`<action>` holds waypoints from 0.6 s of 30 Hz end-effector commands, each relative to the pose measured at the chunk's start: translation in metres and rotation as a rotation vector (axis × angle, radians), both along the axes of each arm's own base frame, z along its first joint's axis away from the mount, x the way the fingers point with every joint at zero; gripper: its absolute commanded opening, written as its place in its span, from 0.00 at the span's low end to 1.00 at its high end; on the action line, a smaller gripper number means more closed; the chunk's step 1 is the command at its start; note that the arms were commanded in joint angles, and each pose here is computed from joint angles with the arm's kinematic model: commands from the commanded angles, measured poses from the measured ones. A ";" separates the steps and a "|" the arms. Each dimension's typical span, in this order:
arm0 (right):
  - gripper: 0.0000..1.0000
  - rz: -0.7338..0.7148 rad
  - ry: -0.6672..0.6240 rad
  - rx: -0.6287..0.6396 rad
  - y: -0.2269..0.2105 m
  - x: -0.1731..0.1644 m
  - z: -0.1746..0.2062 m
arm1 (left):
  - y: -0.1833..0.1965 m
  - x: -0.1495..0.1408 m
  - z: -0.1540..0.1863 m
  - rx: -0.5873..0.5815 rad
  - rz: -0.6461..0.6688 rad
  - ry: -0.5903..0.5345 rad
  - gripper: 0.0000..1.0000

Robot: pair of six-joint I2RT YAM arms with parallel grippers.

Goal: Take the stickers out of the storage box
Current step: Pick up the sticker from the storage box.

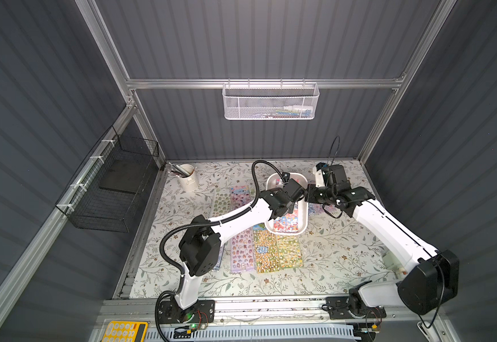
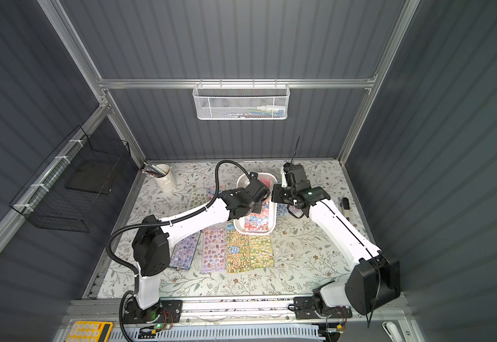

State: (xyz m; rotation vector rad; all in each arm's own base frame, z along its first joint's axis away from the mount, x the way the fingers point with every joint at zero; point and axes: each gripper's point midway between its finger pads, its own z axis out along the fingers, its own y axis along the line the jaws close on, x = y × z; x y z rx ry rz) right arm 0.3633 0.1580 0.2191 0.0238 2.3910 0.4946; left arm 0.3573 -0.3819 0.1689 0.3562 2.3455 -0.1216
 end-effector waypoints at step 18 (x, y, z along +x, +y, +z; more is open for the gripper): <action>0.00 0.044 -0.088 0.147 0.009 -0.009 0.035 | -0.029 -0.002 0.002 -0.069 -0.073 0.009 0.57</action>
